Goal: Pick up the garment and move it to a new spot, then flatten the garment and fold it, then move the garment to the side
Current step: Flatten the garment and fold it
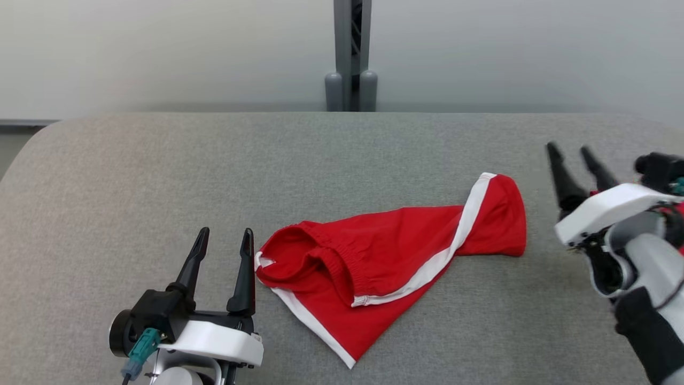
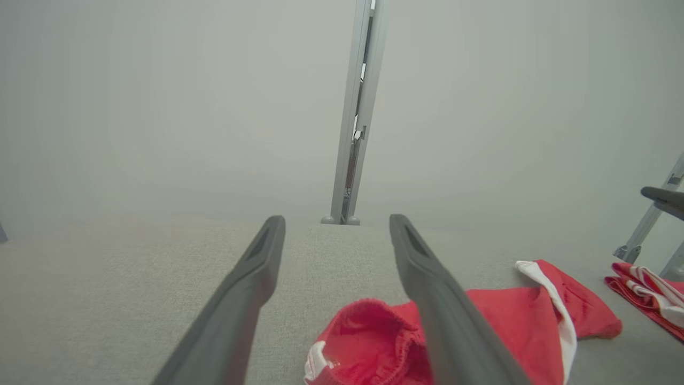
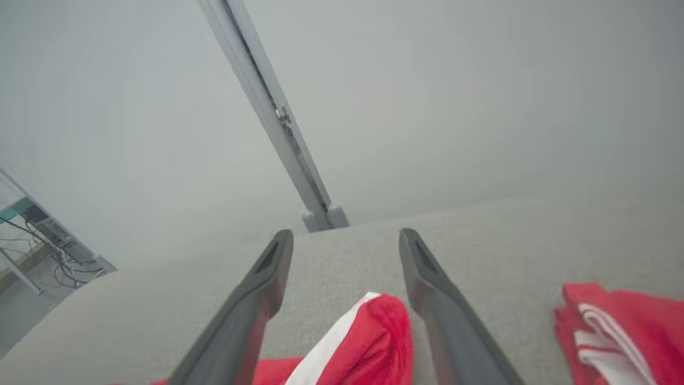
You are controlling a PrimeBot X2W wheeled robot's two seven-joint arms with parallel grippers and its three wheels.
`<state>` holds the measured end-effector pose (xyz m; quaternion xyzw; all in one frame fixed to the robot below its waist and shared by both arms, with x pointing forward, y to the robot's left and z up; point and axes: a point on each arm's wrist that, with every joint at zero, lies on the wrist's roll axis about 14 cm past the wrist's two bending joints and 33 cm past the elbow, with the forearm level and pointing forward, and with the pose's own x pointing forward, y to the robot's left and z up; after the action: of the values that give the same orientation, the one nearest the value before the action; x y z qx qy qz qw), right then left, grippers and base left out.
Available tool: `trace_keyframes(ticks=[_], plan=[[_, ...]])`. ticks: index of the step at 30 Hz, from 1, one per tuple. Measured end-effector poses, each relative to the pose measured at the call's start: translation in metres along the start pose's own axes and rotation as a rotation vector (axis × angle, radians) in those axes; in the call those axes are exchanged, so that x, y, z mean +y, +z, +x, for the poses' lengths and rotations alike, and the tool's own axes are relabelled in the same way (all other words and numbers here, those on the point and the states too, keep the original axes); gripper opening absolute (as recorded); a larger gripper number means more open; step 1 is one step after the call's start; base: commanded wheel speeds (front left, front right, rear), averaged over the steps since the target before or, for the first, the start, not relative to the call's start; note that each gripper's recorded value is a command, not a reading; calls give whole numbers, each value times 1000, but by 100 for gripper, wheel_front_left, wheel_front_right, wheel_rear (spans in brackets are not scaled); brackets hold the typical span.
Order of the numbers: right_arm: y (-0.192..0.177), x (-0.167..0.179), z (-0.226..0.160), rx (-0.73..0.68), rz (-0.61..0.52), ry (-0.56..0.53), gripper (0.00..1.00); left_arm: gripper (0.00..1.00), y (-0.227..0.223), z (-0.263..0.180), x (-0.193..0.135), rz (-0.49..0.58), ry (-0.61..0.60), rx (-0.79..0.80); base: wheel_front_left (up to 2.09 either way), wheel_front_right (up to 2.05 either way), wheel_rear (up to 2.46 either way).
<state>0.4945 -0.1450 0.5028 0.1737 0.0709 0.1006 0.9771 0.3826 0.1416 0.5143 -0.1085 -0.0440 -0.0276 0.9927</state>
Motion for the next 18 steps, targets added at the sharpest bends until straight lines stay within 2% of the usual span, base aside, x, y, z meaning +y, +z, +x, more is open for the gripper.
trace_keyframes(ticks=[3, 7, 13, 18], plan=[[38, -3, -17, -143, -31, 25, 100, 100, 7, 1, -5, -2, -16, -23, 0, 0, 0], [35, 27, -63, -255, -123, 98, 100, 100, 14, 0, -14, 0, -41, -43, 0, 0, 0], [21, 41, -103, -302, -140, 82, 100, 100, 12, 0, -22, -4, -68, -38, 0, 0, 0], [18, 40, -116, -316, -127, 51, 100, 100, 3, -2, -26, -4, -78, -10, 0, 0, 0]])
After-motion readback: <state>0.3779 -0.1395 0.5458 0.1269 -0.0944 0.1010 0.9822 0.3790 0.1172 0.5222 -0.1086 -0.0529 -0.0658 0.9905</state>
